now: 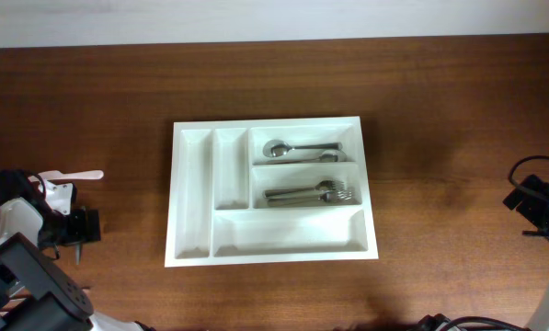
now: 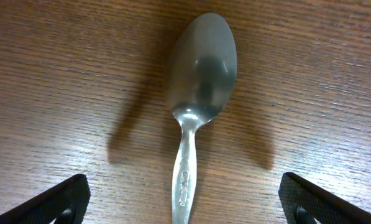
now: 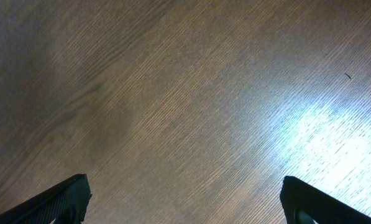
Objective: Pack container
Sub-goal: 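Close the left gripper on the small spoon's handle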
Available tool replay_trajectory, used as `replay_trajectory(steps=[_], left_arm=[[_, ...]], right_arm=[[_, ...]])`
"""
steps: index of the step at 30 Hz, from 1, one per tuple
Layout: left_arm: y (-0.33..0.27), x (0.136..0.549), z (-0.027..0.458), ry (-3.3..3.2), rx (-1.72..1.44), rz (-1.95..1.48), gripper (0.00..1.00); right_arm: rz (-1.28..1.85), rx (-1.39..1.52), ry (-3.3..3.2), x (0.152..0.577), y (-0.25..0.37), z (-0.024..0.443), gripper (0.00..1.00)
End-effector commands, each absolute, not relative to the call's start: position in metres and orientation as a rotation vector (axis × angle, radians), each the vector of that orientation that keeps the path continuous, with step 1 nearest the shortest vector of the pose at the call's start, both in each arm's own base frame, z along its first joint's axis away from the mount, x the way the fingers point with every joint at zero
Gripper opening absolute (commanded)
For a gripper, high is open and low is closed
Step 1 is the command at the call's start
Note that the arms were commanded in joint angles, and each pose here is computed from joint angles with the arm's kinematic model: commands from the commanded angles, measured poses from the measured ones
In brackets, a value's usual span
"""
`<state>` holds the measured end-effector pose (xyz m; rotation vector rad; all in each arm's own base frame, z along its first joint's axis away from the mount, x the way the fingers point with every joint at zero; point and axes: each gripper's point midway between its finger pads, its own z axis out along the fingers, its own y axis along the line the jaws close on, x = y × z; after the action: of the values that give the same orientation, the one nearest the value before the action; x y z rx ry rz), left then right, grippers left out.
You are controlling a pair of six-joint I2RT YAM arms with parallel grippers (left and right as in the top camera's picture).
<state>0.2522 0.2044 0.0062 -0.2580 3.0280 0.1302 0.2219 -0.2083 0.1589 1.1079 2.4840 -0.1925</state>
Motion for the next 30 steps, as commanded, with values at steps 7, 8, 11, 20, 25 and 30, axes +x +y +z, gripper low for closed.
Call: replay_trajectory(steps=[7,8,11,20,25,30], left_arm=[[0.202,0.245,-0.015,3.081,-0.284,0.089,0.99],[0.202,0.245,-0.015,3.079,-0.283,0.09,0.99],[0.204,0.247,-0.015,3.069,-0.283,0.1,0.99],[0.209,0.253,-0.014,3.042,-0.281,0.126,0.67],[0.208,0.253,-0.014,3.042,-0.281,0.126,0.4],[0.208,0.253,-0.014,3.042,-0.282,0.125,0.21]], right_arm=[[-0.184,1.124,2.474,0.222,-0.209,0.158,0.99],[-0.184,1.124,2.474,0.222,-0.209,0.158,0.99],[-0.184,1.124,2.474,0.222,-0.209,0.158,0.99],[-0.184,1.125,2.474,0.222,-0.209,0.158,0.99],[-0.184,1.124,2.474,0.222,-0.209,0.158,0.99],[-0.184,1.124,2.474,0.222,-0.209,0.158,0.99]])
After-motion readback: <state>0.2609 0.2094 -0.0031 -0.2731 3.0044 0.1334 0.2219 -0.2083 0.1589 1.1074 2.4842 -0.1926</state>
